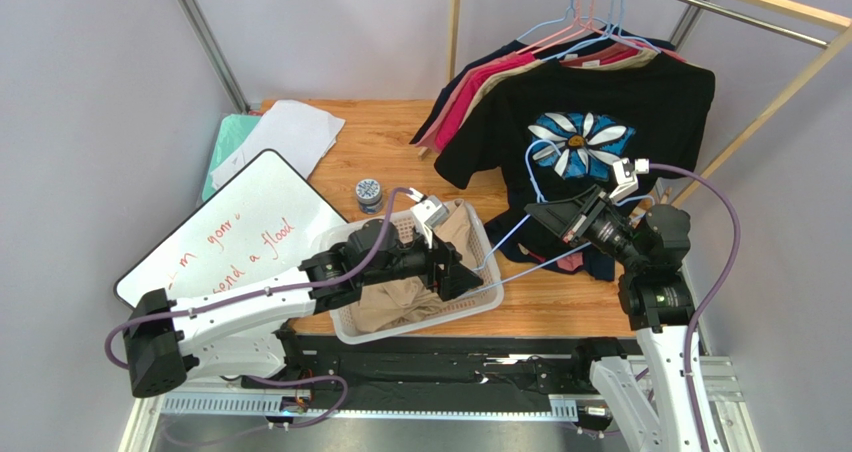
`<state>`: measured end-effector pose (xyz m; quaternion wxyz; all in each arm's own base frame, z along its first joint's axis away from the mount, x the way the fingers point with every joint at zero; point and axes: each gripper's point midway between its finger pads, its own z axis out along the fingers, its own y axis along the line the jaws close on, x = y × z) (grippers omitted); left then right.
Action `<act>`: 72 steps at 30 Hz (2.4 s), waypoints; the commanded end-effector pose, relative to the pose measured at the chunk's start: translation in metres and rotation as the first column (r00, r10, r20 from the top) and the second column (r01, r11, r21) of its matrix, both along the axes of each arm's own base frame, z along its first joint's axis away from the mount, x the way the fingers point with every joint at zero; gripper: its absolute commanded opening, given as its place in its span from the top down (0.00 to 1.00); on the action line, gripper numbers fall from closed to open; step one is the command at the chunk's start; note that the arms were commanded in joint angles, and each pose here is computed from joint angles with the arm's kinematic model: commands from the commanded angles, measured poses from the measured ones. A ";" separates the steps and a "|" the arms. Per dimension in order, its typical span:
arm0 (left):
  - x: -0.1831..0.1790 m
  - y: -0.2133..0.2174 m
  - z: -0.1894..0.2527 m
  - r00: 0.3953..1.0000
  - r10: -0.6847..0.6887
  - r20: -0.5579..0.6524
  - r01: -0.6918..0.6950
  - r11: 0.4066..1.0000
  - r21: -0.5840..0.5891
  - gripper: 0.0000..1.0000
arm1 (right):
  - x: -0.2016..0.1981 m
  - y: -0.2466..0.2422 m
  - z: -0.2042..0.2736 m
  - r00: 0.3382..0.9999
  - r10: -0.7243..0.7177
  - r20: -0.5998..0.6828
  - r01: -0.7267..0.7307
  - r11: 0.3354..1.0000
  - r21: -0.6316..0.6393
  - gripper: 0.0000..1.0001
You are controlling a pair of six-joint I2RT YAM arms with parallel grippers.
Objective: Remove the t-shirt from the hanger
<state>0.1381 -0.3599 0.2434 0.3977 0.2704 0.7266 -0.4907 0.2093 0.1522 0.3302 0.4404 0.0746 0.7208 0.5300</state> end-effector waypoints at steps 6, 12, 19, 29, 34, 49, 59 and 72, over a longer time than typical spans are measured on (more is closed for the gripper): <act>-0.003 -0.022 0.022 1.000 -0.007 0.019 0.009 0.996 -0.094 0.93 | -0.003 0.001 0.014 0.999 0.000 0.054 -0.001 1.000 0.021 0.98; 0.027 -0.016 0.032 0.982 0.187 -0.005 -0.187 0.982 -0.022 1.00 | 0.006 -0.008 -0.016 0.997 -0.074 0.008 0.074 0.996 -0.055 0.57; 0.033 -0.028 0.045 0.979 0.201 0.020 -0.201 0.979 -0.026 1.00 | -0.009 0.007 -0.045 0.999 -0.032 -0.014 0.029 0.988 -0.150 0.32; 0.026 -0.045 0.045 0.989 0.147 -0.009 -0.148 0.988 -0.048 1.00 | -0.024 0.010 -0.023 0.998 -0.060 0.038 0.063 0.994 -0.087 0.33; 0.019 -0.058 0.053 0.994 0.111 -0.016 -0.112 0.991 -0.068 1.00 | -0.020 0.023 -0.029 0.999 -0.030 0.013 0.031 0.994 -0.100 0.40; 0.010 -0.078 0.041 0.996 0.084 -0.031 -0.085 0.995 -0.049 1.00 | -0.020 0.037 -0.042 0.999 -0.043 0.020 0.045 0.989 -0.141 0.72; -0.001 -0.071 0.040 0.999 0.044 -0.019 -0.045 0.996 -0.080 0.76 | -0.016 0.025 -0.045 0.992 -0.114 0.054 0.122 0.976 -0.183 1.00; -0.034 0.005 0.036 0.997 0.039 -0.066 -0.048 0.989 -0.140 0.38 | 0.014 -0.037 -0.003 0.898 -0.354 0.263 0.434 0.813 -0.388 1.00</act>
